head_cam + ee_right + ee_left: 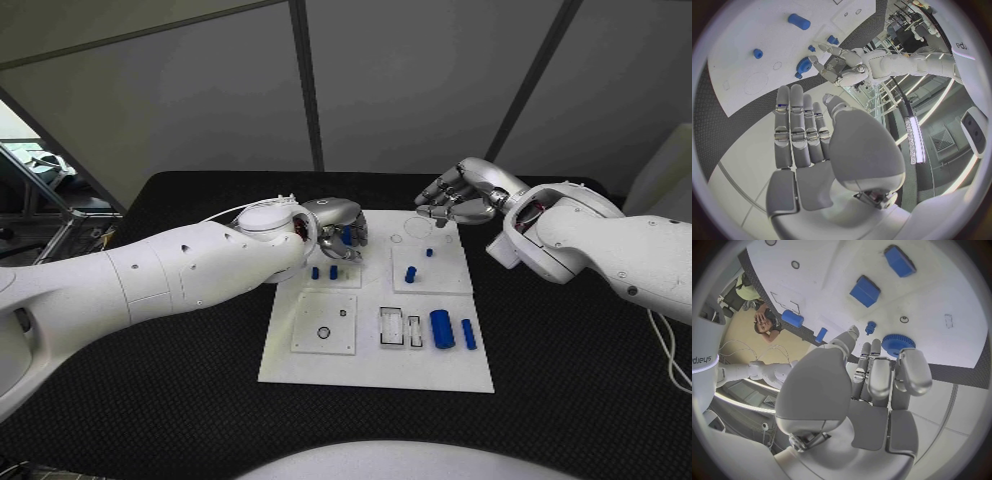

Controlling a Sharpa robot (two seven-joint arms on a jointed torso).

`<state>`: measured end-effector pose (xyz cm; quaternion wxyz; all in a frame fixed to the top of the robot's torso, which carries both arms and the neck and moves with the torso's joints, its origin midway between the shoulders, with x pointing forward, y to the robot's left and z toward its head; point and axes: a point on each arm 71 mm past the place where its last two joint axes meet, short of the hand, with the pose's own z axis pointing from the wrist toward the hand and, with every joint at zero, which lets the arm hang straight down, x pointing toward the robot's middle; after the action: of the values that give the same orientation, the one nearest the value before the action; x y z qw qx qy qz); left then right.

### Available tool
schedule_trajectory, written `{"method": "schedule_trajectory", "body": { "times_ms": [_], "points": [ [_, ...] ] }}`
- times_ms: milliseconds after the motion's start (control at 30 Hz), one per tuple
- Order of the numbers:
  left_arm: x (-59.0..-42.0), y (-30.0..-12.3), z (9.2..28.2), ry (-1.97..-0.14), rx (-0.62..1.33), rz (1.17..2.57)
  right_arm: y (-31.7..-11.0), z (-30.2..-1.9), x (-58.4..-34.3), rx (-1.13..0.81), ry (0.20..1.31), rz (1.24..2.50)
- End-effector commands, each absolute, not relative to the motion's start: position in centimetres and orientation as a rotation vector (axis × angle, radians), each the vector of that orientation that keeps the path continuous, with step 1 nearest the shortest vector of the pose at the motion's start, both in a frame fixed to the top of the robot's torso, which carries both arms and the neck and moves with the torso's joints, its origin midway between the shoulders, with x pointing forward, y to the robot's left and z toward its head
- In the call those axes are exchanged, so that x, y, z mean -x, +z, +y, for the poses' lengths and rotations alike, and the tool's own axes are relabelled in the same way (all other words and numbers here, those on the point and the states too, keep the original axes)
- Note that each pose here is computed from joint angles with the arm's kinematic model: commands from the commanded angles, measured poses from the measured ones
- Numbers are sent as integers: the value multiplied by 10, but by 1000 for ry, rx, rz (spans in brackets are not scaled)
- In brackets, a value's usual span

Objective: Assemble the parts on the task board

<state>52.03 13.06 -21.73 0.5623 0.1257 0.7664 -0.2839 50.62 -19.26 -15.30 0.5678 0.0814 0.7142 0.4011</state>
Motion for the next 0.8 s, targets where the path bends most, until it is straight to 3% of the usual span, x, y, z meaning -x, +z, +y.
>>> {"method": "schedule_trajectory", "body": {
  "times_ms": [33,800],
  "points": [
    [-521,-219,130,-649,-313,1824,-151,-192,-506,-185,947,1667],
    [-520,-234,126,-642,-315,1867,-151,-190,-506,-182,952,1669]
  ]
}}
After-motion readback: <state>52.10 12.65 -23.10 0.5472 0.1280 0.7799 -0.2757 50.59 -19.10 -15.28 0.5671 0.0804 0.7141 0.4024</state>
